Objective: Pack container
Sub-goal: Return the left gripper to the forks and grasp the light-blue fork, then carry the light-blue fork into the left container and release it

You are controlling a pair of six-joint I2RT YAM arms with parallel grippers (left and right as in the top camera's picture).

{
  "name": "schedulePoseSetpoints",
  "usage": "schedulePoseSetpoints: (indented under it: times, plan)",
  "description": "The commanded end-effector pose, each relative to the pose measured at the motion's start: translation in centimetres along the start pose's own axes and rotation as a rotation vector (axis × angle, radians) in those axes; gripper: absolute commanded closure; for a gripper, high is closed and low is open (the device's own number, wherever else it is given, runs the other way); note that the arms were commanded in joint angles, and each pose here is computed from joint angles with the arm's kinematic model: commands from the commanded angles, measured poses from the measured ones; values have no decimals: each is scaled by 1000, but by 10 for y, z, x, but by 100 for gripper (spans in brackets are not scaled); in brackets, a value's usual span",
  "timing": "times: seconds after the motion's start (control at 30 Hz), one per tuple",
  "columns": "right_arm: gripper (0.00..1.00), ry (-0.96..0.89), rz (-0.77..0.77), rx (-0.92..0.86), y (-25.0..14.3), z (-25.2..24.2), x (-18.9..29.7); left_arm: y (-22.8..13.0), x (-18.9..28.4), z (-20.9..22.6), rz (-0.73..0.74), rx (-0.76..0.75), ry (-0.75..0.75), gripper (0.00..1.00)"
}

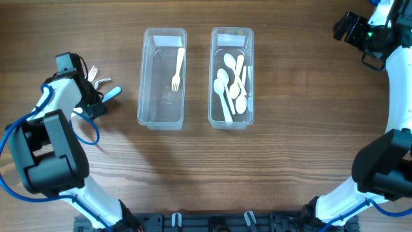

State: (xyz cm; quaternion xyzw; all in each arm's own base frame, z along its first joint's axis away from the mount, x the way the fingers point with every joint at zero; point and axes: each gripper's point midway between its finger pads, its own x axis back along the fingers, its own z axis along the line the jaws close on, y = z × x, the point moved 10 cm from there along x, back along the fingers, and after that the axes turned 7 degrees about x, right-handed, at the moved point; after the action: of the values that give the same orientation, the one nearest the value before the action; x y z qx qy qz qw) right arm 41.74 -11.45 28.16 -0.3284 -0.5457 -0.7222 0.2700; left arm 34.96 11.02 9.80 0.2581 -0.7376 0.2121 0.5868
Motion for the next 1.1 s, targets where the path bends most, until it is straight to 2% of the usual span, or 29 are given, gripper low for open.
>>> schedulePoseSetpoints:
  times: [0.0,0.17,0.37,0.53,0.73,0.93,1.07]
  plan:
    - [0,-10,-15,15,2,0,5,3,-32,13,-2,1,102,56]
    - [0,-10,-15,15,2,0,5,3,-32,13,1,1,104,85]
    - [0,-10,-15,14,2,0,5,1,-31,15,30,-28,118,83]
    - [0,-10,-15,14,2,0,5,2,-23,17,36,-27,132,96]
    - [0,-10,-15,14,2,0,5,2,2,11,62,-25,74,96]
    - [0,-10,-15,14,2,0,5,1,56,-4,127,-18,-102,96]
    - [0,-10,-15,15,2,0,5,-1,119,-20,225,-10,-362,96]
